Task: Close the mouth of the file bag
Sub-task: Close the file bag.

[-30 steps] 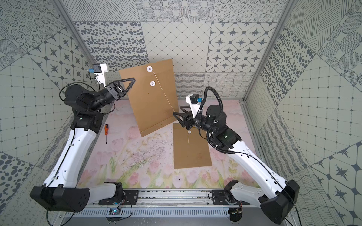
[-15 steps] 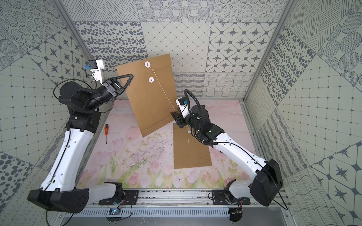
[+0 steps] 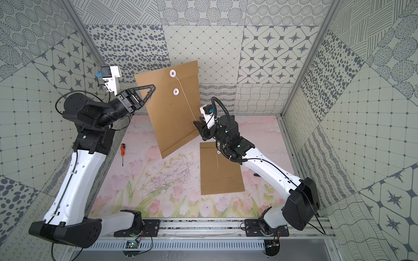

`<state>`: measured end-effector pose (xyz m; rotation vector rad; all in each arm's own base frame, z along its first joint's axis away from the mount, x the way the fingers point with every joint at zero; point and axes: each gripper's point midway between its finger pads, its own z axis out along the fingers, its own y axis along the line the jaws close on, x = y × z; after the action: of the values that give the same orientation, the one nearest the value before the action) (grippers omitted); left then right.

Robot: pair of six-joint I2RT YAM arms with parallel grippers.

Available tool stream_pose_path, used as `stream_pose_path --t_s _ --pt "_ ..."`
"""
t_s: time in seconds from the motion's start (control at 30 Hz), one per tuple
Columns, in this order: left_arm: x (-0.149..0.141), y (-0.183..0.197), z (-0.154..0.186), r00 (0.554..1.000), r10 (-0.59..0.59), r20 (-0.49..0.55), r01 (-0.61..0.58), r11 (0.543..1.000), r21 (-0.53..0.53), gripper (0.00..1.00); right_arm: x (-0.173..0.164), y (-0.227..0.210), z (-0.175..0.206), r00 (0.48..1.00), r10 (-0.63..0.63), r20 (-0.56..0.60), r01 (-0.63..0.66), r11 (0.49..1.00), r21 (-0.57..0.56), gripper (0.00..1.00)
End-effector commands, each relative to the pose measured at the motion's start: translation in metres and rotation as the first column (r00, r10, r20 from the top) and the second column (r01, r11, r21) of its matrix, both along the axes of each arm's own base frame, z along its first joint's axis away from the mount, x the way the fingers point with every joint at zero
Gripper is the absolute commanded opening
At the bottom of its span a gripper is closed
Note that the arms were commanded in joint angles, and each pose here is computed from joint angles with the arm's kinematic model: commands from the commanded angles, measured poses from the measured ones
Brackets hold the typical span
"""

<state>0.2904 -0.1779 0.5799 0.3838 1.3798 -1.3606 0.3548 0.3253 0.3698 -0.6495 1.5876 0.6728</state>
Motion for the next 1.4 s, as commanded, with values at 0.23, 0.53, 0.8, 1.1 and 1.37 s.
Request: stream_pose_path --t_s 0.23,0.53,0.8,1.1,1.37 --pt "-0.023 -0.016 0.007 0.994 -0.084 0.070 0.081 0.996 0.049 0.00 0.004 0.018 0.011 0.999 0.042 0.018 -0.042 0.999 0.031 0.33" --pt "-0.022 -0.022 0.004 0.993 -0.096 0.069 0.093 0.994 0.056 0.00 0.002 0.029 0.013 0.997 0.072 0.014 -0.072 0.997 0.039 0.23" --pt "-0.021 -0.024 0.003 0.992 -0.099 0.072 0.095 0.993 0.065 0.00 0.001 0.032 0.016 0.996 0.085 0.015 -0.085 0.995 0.044 0.08" --pt "-0.008 -0.022 -0.006 0.996 -0.053 0.072 0.047 0.996 0.081 0.00 -0.039 0.040 0.025 0.979 0.202 0.005 -0.202 0.979 0.038 0.00" --pt "0.003 -0.025 -0.022 0.997 -0.063 0.043 0.060 0.996 0.069 0.00 -0.123 0.072 0.027 0.920 0.392 -0.001 -0.392 0.919 -0.045 0.00"
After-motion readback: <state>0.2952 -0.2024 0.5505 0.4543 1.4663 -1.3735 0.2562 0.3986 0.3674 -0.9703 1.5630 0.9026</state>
